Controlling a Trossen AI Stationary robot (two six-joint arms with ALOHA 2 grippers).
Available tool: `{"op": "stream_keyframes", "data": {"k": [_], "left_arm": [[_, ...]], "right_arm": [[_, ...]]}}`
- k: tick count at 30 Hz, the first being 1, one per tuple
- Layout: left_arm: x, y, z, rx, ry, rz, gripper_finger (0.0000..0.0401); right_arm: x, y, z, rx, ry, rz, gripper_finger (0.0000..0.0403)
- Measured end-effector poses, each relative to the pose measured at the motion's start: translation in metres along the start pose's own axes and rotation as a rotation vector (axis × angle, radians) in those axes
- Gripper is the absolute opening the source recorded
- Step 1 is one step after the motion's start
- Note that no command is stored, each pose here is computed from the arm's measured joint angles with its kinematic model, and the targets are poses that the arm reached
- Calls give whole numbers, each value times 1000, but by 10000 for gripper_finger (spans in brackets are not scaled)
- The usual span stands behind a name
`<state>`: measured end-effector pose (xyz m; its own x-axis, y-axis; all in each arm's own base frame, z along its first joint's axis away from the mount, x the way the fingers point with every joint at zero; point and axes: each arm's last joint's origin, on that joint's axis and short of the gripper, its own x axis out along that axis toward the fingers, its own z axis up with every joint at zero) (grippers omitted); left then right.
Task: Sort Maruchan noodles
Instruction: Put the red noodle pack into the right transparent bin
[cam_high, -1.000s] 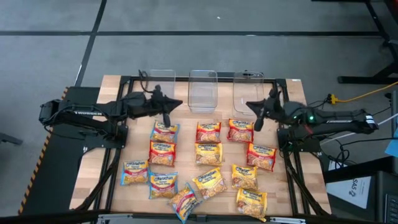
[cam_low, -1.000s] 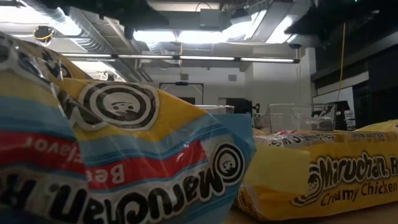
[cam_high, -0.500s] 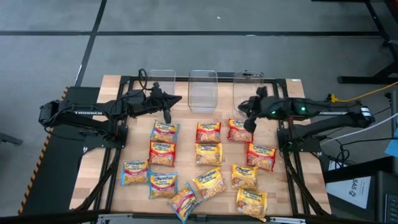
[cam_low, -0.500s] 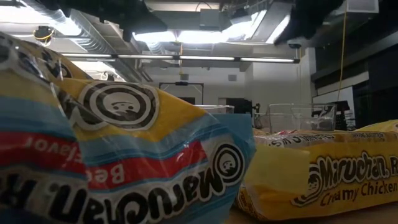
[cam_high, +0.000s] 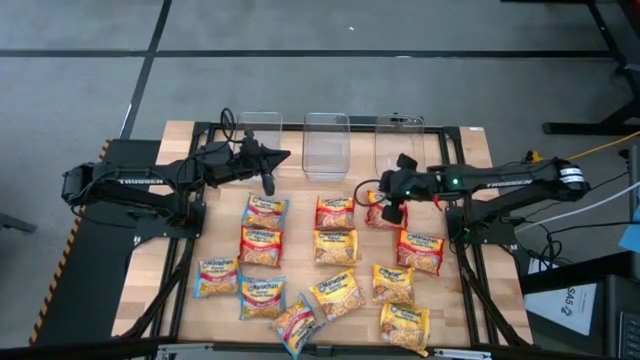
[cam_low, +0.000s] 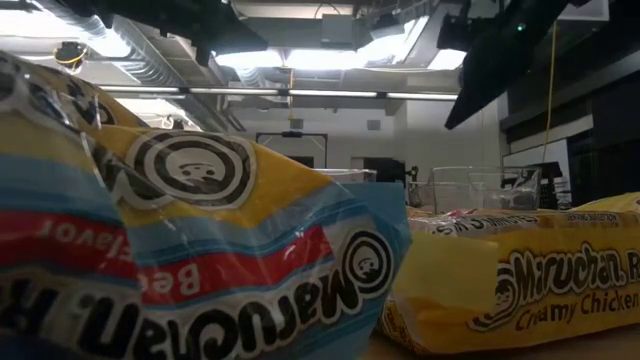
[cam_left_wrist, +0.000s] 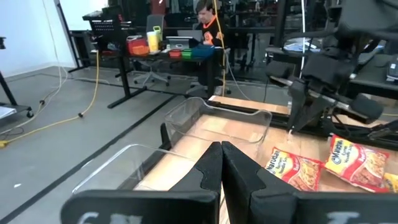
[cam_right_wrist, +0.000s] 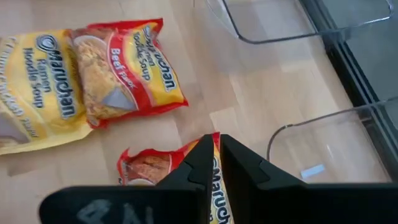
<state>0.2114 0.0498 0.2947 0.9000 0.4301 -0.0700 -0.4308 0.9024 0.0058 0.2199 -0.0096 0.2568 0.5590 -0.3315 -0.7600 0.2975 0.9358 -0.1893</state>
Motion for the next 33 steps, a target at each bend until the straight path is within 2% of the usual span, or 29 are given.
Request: {"op": "stream_keyframes", "data": {"k": [3,8,13,17,19,22,25,29,33], "left_arm": [[0,0,0,12,3,0,0],[1,6,-3,3,27,24,0],[3,13,-3,69,28,-9,0],[4,14,-4,170,37,-78,0],[4,15,-4,186,33,-96,0],[4,15,-5,149,41,-94,0],[4,15,-5,101,52,-95,0],[4,15,-6,97,54,-97,0],[4,15,-6,100,56,-93,0]], "right_arm": [[8,3,-1,7,43,4,33],[27,7,-7,18,125,-57,33],[48,1,-13,2,206,-106,41],[66,-2,-19,-55,256,-115,87],[74,-3,-19,-38,270,-127,119],[83,-2,-23,59,311,-111,167],[86,1,-25,66,345,-35,203],[83,2,-26,72,366,7,228],[81,3,-26,82,367,54,229]]}}
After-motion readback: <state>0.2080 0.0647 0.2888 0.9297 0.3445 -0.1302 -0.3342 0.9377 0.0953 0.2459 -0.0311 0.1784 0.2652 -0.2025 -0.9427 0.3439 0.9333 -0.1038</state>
